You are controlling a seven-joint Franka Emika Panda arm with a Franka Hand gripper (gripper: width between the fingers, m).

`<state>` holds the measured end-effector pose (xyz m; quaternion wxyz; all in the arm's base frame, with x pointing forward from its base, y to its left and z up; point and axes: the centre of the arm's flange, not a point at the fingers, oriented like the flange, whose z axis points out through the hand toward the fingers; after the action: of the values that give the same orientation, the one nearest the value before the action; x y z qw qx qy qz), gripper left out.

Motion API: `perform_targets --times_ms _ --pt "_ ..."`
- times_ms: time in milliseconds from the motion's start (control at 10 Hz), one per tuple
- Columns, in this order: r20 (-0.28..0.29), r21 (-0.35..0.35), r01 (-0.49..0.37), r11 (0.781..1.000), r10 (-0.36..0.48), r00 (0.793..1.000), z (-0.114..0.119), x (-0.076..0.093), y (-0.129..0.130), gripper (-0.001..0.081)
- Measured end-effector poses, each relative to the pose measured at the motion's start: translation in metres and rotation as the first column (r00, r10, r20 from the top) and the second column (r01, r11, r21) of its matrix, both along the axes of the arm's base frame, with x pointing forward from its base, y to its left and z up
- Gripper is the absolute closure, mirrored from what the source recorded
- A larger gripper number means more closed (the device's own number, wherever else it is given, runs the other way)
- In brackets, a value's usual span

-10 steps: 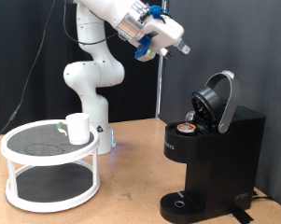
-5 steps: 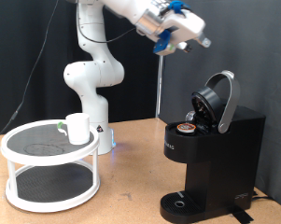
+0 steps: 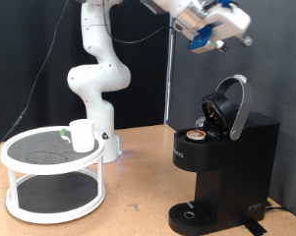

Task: Make a cup of coffee with the keurig machine

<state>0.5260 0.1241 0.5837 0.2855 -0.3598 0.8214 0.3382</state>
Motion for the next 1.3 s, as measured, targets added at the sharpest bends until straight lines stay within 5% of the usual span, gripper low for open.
perform_targets --times_ms 300,600,1300 --pt "-0.016 -0.022 -0.01 1.0 0.01 1.0 -0.004 0.002 0.005 0.0072" --pt "-0.11 -0.068 -0.021 0.997 0.014 0.994 -0.011 -0.002 0.008 0.0072" --pt "-0.102 -0.084 -0.049 0.995 0.041 0.994 0.003 0.002 0.064 0.0072"
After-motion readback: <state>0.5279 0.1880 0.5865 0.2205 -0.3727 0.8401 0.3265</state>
